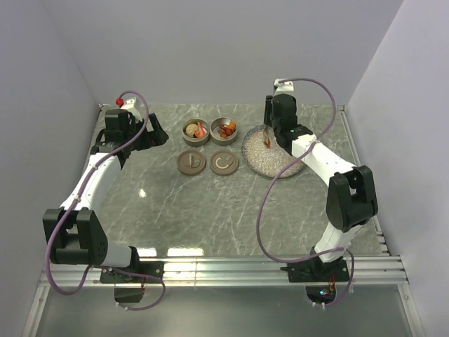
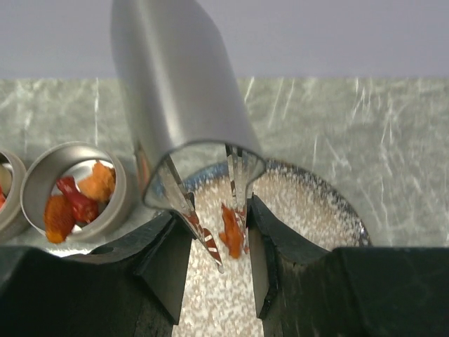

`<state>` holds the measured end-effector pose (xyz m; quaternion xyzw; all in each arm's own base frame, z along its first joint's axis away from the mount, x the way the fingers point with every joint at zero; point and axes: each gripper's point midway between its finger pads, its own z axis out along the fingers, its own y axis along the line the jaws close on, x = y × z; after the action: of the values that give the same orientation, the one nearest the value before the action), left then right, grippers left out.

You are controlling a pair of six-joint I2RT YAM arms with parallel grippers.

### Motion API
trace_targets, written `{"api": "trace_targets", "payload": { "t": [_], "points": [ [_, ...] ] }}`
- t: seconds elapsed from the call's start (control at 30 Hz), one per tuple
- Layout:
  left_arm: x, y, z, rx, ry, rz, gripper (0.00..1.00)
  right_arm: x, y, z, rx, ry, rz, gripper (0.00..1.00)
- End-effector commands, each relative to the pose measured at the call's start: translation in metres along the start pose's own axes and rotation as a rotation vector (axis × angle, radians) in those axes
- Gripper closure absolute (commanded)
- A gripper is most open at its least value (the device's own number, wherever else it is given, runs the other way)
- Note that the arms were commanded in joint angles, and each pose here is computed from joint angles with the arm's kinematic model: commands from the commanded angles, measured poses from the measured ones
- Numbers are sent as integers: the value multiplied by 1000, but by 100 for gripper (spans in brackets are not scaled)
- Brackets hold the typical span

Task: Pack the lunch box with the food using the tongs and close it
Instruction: Pick up the food using the clamp

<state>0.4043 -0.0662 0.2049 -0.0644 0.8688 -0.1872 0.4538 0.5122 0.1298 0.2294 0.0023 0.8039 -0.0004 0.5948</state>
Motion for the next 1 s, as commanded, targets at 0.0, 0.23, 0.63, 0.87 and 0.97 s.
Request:
{"api": "trace_targets", "payload": {
  "t": [0.0, 0.23, 0.63, 0.87, 0.97],
  "points": [
    [-17, -7, -3, 30, -45, 11, 1, -22, -2, -4, 15, -70, 46, 57],
    [-17, -6, -5, 18, -44, 17, 1, -9, -2, 9, 26, -42, 39, 57],
    [-21, -6, -6, 12, -46, 24, 1, 19, -5, 27, 60, 10, 41, 57],
    [-21, -6, -6, 12, -44, 22, 1, 30, -2, 33, 56, 37, 40, 57],
    [-22, -5, -6, 7, -46, 25, 1, 32, -3, 31, 61, 39, 40, 67]
  ]
}}
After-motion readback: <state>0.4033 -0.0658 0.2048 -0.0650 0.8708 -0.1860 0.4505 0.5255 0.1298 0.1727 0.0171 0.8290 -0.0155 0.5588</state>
